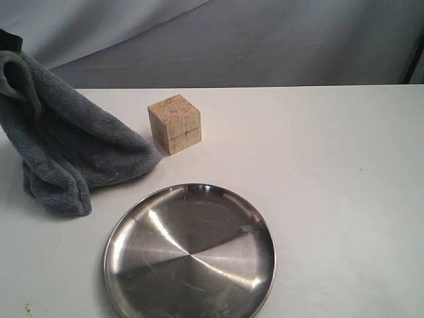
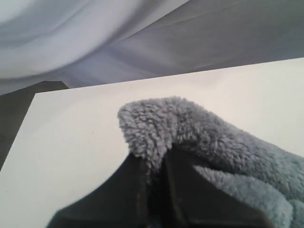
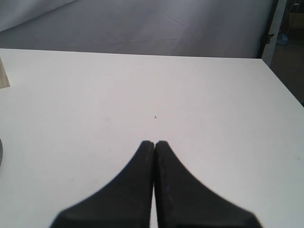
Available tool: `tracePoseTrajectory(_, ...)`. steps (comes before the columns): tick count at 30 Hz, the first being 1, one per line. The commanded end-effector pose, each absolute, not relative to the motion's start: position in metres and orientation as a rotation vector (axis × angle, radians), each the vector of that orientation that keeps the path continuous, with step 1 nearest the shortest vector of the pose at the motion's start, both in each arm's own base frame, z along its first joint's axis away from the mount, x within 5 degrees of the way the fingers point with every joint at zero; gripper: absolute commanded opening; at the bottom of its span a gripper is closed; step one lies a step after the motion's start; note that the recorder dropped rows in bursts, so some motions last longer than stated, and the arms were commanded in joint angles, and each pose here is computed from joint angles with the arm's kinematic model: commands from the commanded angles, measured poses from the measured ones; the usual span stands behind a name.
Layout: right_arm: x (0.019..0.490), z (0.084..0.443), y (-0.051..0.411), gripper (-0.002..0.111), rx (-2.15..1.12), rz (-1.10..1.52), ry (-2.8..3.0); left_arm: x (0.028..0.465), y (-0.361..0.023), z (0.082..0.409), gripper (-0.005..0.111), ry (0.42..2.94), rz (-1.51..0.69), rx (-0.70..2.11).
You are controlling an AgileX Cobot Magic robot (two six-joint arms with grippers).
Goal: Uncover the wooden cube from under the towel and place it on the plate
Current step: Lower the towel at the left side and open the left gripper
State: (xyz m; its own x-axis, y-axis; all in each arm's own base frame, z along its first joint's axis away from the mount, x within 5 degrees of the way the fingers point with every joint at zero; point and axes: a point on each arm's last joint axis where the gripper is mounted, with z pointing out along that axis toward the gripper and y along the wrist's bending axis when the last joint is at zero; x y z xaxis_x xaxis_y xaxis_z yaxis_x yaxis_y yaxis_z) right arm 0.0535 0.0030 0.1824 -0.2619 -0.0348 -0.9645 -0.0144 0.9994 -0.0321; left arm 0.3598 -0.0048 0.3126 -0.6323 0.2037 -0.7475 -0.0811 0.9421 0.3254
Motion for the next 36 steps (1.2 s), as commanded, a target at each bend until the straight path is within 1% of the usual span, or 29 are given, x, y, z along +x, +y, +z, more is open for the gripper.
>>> tracePoseTrajectory(1,0.054,0.182,0.003,0.0,-0.033,-0.017,1.825,0.359,-0.009,0.31,0.0,2.184,0.344,0.094)
tracePoseTrajectory(6,0.054,0.182,0.003,0.0,-0.033,-0.017,1.825,0.356,-0.019,0.287,0.0,2.172,0.167,0.081)
tracePoseTrajectory(10,0.054,0.182,0.003,0.0,-0.033,-0.017,1.825,0.349,-0.025,0.263,0.0,2.2,0.086,0.078)
tracePoseTrajectory(17,0.054,0.182,0.003,0.0,-0.033,-0.017,1.825,0.343,-0.037,0.211,0.0,2.291,0.005,0.12)
tracePoseTrajectory(23,0.054,0.182,0.003,0.0,-0.033,-0.017,1.825,0.346,-0.058,0.166,0.0,2.396,-0.028,0.213)
tracePoseTrajectory(29,0.054,0.182,0.003,0.0,-0.033,-0.017,1.825,0.349,-0.067,0.137,0.0,2.46,-0.038,0.26)
tracePoseTrajectory(32,0.054,0.182,0.003,0.0,-0.033,-0.017,1.825,0.349,-0.067,0.126,0.002,2.49,-0.035,0.264)
tracePoseTrajectory(34,0.054,0.182,0.003,0.0,-0.033,-0.017,1.825,0.349,-0.067,0.121,0.005,2.5,-0.037,0.266)
tracePoseTrajectory(35,0.054,0.182,0.003,0.0,-0.033,-0.017,1.825,0.349,-0.067,0.119,0.007,2.503,-0.038,0.267)
tracePoseTrajectory(36,0.054,0.182,0.003,0.0,-0.033,-0.017,1.825,0.349,-0.067,0.119,0.012,2.504,-0.039,0.268)
